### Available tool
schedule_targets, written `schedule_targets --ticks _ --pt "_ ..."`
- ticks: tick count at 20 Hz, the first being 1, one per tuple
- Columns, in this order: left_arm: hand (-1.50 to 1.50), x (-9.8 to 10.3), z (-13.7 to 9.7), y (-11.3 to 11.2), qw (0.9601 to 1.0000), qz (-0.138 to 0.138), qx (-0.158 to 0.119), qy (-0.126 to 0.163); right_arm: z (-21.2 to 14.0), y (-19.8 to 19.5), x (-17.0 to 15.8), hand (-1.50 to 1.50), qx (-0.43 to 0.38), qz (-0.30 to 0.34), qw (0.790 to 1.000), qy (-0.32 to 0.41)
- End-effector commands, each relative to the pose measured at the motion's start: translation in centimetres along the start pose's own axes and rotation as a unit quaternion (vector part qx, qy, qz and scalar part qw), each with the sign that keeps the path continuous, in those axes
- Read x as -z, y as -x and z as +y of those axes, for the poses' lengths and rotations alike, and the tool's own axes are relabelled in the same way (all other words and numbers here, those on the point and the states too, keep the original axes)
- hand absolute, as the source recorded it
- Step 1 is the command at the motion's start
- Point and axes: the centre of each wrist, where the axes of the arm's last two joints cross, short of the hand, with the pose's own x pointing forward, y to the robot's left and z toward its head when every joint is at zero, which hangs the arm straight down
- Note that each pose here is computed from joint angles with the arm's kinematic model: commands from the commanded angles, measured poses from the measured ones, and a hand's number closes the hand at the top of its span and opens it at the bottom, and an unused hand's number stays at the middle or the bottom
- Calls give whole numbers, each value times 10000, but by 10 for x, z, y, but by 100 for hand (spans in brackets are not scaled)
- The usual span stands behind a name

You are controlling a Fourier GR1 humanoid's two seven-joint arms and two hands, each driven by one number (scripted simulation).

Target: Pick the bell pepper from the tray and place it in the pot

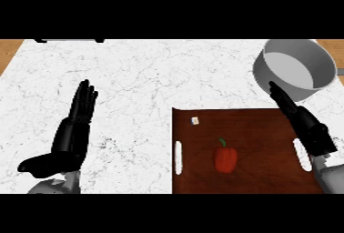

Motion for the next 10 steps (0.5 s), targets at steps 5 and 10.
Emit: schedule_targets --ticks 5,10 --pt "0 39 29 -30 9994 -157 31 -321 -39 -76 35 150 1182 -2180 9557 -1587" --pt "0 51 44 -19 9993 196 -127 -298 -116 -23 10 -150 -826 -1946 9750 -678"
